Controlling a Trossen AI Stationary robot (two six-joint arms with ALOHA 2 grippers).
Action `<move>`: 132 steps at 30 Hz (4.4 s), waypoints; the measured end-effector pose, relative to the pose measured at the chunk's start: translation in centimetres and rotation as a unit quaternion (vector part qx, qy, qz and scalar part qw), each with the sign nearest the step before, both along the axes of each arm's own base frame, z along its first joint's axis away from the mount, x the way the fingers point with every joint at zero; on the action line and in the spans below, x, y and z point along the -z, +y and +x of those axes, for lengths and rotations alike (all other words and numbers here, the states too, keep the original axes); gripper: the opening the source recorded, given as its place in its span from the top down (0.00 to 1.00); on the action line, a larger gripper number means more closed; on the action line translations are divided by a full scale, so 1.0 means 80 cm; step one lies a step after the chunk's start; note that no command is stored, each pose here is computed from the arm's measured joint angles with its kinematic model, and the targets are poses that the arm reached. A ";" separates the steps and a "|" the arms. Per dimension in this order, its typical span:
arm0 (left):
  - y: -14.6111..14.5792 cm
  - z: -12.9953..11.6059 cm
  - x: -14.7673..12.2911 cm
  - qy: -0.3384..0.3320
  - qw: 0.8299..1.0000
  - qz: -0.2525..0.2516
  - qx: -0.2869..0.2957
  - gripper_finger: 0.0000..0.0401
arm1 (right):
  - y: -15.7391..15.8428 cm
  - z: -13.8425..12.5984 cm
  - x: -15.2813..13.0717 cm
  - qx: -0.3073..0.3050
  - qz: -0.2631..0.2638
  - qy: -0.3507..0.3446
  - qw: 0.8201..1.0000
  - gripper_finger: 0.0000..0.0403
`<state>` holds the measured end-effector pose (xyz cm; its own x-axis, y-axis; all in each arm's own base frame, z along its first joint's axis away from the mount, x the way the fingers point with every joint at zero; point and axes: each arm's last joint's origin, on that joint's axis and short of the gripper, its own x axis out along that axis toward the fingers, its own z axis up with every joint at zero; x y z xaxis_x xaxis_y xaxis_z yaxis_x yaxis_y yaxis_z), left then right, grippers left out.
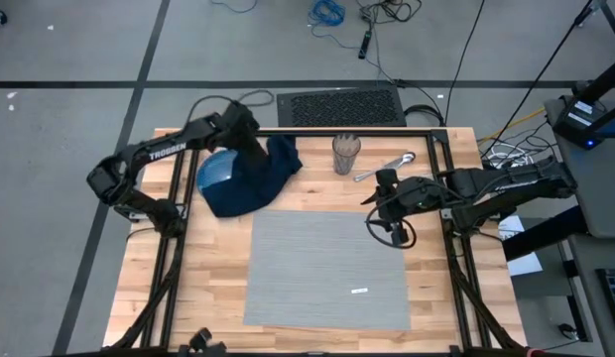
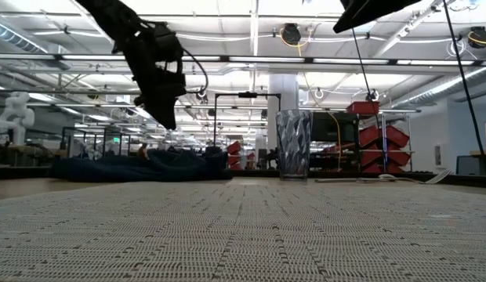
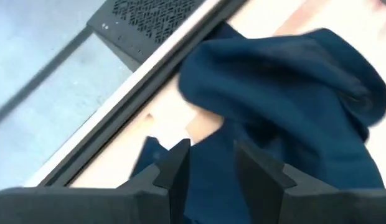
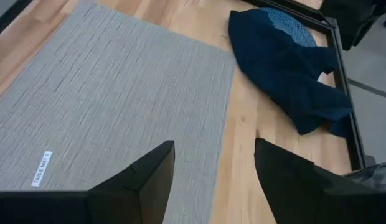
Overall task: Set table place
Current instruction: Fold the blue napkin
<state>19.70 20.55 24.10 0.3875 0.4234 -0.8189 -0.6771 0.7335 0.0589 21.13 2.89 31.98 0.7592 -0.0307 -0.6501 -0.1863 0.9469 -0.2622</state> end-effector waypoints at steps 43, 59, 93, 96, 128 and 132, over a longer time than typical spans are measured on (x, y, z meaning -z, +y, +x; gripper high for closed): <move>0.050 -0.017 0.065 -0.082 0.976 -0.199 -0.023 0.99 | 0.015 -0.001 0.000 0.003 0.064 0.001 0.998 0.49; 0.002 0.019 -0.002 -0.089 0.980 -0.159 0.079 1.00 | 0.016 0.004 0.004 0.002 0.061 0.006 0.998 0.49; 0.042 0.005 0.069 0.025 0.970 -0.208 -0.123 0.30 | 0.048 0.031 0.034 -0.026 0.062 0.054 0.996 0.49; 0.043 0.009 0.076 0.030 0.971 -0.211 -0.112 0.35 | 0.048 0.031 0.034 -0.025 0.062 0.054 0.996 0.49; -0.171 0.080 -0.135 -0.076 0.957 -0.135 0.243 1.00 | 0.064 0.057 0.052 -0.035 0.052 0.044 0.997 0.49; -0.225 0.090 -0.130 -0.047 0.945 -0.151 0.287 1.00 | 0.074 0.077 0.075 -0.047 0.038 0.063 0.996 0.49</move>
<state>26.91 2.52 34.49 0.5587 -0.1259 -0.8197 -0.1550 0.9551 -0.2523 27.27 8.81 25.95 0.6691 0.0897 -0.7377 -0.3024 0.9396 -0.1600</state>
